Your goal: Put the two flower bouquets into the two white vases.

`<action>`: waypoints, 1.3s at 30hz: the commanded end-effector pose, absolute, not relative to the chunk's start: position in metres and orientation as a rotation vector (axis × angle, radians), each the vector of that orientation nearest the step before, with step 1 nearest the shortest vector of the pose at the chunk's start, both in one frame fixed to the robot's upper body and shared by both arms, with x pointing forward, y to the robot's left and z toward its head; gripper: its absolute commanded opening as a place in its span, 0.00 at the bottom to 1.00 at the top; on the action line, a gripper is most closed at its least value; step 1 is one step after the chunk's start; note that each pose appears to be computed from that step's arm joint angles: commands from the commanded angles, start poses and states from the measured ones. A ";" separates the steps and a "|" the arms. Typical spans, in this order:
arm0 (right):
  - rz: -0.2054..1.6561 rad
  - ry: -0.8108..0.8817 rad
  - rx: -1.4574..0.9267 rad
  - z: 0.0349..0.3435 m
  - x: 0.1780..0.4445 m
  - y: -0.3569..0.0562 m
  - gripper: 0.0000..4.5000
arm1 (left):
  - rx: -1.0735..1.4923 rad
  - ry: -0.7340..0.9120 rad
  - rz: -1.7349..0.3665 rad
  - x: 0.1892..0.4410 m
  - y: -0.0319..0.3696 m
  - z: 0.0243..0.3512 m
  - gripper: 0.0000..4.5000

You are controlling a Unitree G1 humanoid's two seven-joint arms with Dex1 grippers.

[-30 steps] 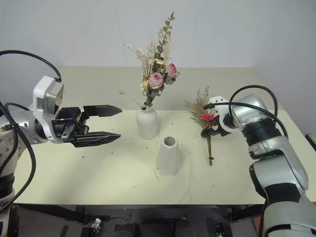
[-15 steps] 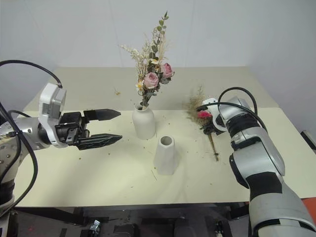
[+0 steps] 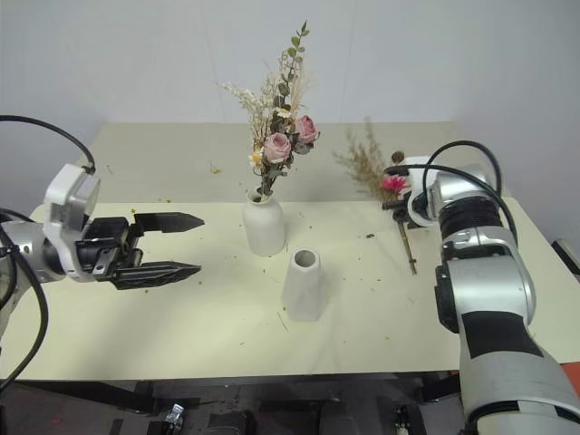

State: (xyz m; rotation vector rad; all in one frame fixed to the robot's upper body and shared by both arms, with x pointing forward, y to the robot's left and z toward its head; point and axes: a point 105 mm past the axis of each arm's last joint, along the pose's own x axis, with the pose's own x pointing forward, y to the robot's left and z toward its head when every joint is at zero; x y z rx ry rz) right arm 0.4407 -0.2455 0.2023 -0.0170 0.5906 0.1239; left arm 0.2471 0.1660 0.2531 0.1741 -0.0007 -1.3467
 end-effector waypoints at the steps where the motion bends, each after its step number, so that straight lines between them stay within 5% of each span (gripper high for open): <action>1: 0.215 0.240 0.240 0.258 0.438 -0.253 0.01 | 0.231 -0.061 -1.320 0.244 0.178 0.263 1.00; 5: 0.332 -0.010 0.490 0.290 0.413 -0.255 0.01 | 0.220 -0.053 -1.299 0.242 0.184 0.260 1.00; 9: 0.641 -0.219 0.459 0.316 0.368 -0.223 0.01 | 0.211 -0.037 -1.327 0.237 0.182 0.258 1.00; 16: 1.018 -0.288 0.319 0.323 0.312 -0.170 0.01 | 0.209 -0.026 -1.385 0.238 0.172 0.257 1.00; 23: 1.124 -0.385 0.166 0.323 0.298 -0.133 0.01 | 0.216 -0.023 -1.423 0.244 0.164 0.258 1.00; 39: 1.260 -0.393 0.267 0.320 0.285 -0.115 0.01 | 0.214 -0.020 -1.483 0.253 0.156 0.257 1.00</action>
